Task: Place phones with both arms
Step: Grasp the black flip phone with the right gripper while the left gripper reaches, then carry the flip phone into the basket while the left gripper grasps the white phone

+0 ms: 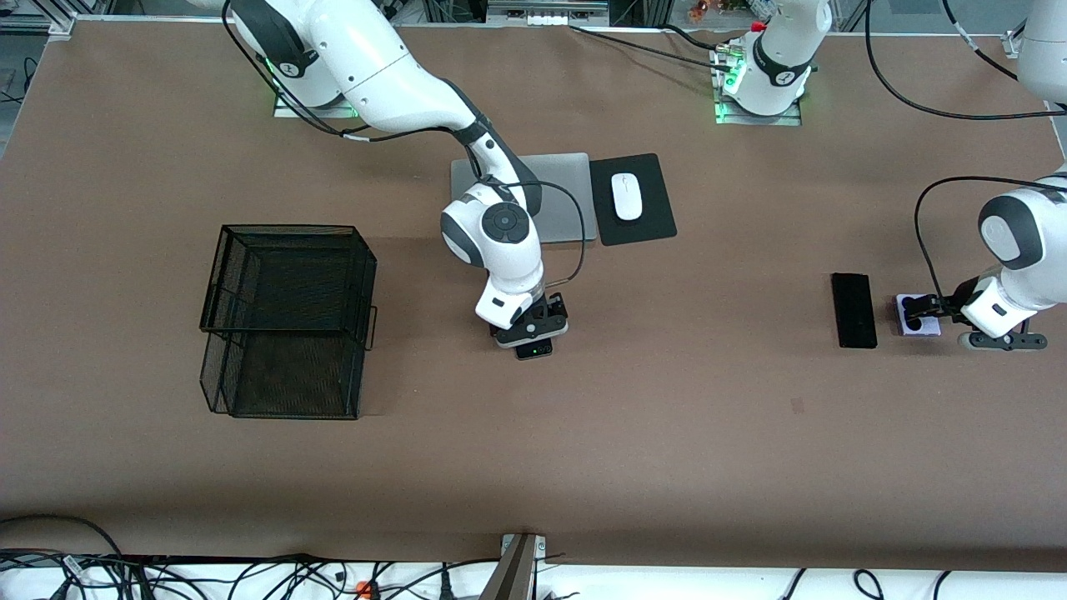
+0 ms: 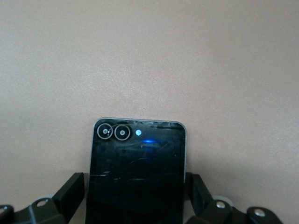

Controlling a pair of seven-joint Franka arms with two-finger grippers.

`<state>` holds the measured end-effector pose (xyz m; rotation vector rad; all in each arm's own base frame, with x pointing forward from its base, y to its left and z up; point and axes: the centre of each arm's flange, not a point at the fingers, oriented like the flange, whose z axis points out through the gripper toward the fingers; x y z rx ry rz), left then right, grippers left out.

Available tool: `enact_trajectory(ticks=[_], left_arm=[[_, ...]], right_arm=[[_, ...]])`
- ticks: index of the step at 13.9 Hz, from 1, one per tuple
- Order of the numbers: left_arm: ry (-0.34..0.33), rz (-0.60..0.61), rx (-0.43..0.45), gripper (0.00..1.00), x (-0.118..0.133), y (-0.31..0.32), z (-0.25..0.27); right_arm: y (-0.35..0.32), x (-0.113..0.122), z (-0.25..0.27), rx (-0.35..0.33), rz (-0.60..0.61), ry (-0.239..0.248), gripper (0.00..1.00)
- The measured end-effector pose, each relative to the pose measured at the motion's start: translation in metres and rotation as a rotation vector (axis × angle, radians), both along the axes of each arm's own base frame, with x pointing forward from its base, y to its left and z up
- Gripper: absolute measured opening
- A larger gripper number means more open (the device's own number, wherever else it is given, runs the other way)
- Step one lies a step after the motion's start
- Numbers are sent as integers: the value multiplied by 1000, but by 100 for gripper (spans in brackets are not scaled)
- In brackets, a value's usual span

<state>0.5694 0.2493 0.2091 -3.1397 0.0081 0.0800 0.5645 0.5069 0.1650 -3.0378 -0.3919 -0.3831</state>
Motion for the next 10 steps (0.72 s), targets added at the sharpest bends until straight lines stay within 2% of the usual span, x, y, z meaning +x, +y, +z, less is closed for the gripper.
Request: enact_trajectory(ticks=[2, 3, 4, 5, 8, 10], left_arm=[[-3, 3, 1, 100, -2, -1, -3], [-6, 4, 2, 100, -2, -1, -4], [-9, 4, 3, 100, -2, -1, -7], [-12, 5, 4, 100, -3, -1, -9], [-13, 15, 4, 100, -5, 2, -18], [-18, 22, 5, 100, -7, 7, -22]], right_arm=[[0, 0, 0, -5, 5, -5, 96], [0, 1, 1, -12, 14, -13, 86], [0, 1, 2, -17, 21, -20, 86], [0, 2, 3, -20, 25, -25, 80], [-10, 12, 7, -44, 6, -24, 80], [-34, 35, 40, -100, -50, -2, 80]])
